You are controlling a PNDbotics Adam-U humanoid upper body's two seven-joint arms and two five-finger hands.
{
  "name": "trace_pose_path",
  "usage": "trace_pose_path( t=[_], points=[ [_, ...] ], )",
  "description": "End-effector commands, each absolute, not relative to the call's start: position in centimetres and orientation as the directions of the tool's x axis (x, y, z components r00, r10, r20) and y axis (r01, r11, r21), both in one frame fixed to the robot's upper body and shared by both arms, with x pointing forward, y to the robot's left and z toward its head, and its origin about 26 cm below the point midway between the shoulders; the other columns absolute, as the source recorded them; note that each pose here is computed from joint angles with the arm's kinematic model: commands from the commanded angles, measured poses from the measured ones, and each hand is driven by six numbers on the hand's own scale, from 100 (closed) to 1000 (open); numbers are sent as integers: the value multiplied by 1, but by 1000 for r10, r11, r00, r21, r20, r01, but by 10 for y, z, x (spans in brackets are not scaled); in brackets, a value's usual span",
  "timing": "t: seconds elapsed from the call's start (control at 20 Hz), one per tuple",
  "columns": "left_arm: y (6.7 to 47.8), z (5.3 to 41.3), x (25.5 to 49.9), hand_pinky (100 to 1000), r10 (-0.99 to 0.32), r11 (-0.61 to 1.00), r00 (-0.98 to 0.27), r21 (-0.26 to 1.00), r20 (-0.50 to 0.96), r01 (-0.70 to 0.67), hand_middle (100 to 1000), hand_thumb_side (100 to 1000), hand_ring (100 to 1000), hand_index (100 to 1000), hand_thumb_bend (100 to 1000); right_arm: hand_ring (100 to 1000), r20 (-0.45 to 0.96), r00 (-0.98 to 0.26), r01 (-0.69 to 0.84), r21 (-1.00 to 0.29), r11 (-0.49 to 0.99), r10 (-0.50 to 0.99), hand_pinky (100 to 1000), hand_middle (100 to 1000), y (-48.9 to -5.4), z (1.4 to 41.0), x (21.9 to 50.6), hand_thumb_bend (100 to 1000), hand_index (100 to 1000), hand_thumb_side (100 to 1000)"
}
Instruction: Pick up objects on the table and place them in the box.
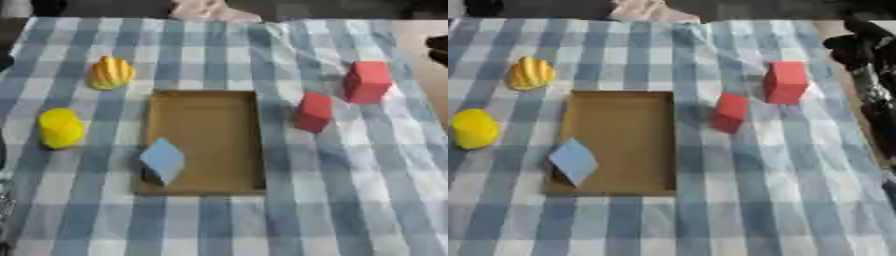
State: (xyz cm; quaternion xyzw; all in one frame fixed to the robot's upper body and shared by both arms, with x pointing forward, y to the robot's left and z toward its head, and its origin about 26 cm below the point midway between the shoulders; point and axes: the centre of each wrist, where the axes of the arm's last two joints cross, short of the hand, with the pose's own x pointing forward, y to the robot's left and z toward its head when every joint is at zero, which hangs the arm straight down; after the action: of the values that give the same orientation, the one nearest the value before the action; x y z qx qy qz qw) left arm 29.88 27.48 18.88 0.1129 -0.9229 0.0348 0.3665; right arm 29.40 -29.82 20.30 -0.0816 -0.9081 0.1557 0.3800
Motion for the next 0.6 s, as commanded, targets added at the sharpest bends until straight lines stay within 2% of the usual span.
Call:
trace_pose_path(
  t=[0.05,0.6],
  points=[
    [274,196,297,819,-183,974,-726,24,663,-223,690,809,780,831,144,872,646,-713,34,-359,933,274,907,714,-300,210,292,100,896,659],
    [273,197,297,819,-182,975,-729,26,659,-220,691,807,781,831,142,874,638,-717,38,-366,930,281,906,717,-301,212,292,100,897,649]
  ],
)
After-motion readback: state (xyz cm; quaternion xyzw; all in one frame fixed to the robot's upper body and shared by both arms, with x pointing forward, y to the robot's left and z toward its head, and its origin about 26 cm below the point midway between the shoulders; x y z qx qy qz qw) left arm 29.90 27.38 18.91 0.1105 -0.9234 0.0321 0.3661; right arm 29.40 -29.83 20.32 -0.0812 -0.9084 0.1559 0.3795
